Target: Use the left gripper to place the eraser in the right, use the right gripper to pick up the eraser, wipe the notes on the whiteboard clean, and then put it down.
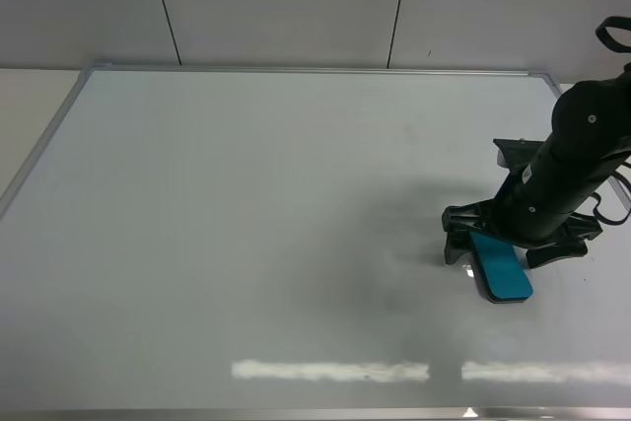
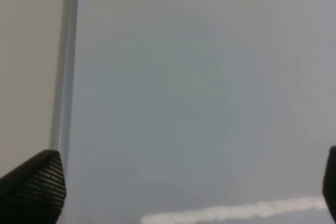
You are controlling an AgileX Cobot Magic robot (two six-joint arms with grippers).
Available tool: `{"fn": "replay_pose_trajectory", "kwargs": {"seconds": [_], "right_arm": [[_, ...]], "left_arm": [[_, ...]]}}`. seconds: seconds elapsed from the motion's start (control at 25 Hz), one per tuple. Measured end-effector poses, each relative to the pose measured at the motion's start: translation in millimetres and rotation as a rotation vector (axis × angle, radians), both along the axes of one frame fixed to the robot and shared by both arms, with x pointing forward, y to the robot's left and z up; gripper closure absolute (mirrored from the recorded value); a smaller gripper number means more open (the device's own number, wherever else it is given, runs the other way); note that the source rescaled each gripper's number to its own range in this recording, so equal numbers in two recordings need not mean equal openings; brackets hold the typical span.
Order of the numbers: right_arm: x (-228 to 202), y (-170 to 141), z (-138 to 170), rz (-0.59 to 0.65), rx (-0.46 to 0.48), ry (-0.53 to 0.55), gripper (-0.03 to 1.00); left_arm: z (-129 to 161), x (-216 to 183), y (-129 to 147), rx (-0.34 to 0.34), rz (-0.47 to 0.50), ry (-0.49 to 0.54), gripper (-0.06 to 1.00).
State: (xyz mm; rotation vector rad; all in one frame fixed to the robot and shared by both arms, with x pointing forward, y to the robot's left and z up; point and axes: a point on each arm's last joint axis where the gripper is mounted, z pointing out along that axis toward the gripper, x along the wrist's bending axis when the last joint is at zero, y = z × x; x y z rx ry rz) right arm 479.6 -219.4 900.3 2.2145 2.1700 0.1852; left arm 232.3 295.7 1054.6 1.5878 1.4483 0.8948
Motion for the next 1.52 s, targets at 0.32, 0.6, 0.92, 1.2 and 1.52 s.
{"fn": "replay_pose_trajectory", "kwargs": {"seconds": [0.32, 0.6, 0.92, 1.2, 1.52], "right_arm": [[-3, -2, 38, -0.002, 0.044, -0.136, -0.03], [-20, -37, 111, -0.106, 0.101, -0.43, -0.03], [-74, -84, 168, -0.209, 0.057, -0.625, -0.03], [-144, -79, 200, -0.165, 0.054, -0.79, -0.03], [-220, -72, 213, -0.072, 0.003, -1.05, -0.03]], "left_arm": [[0, 0, 0, 0.0, 0.0, 0.0, -0.05], [0, 0, 0, 0.0, 0.0, 0.0, -0.05], [0, 0, 0, 0.0, 0.0, 0.0, -0.05], [0, 0, 0, 0.0, 0.0, 0.0, -0.05], [0, 0, 0, 0.001, 0.001, 0.0, -0.05]]}}
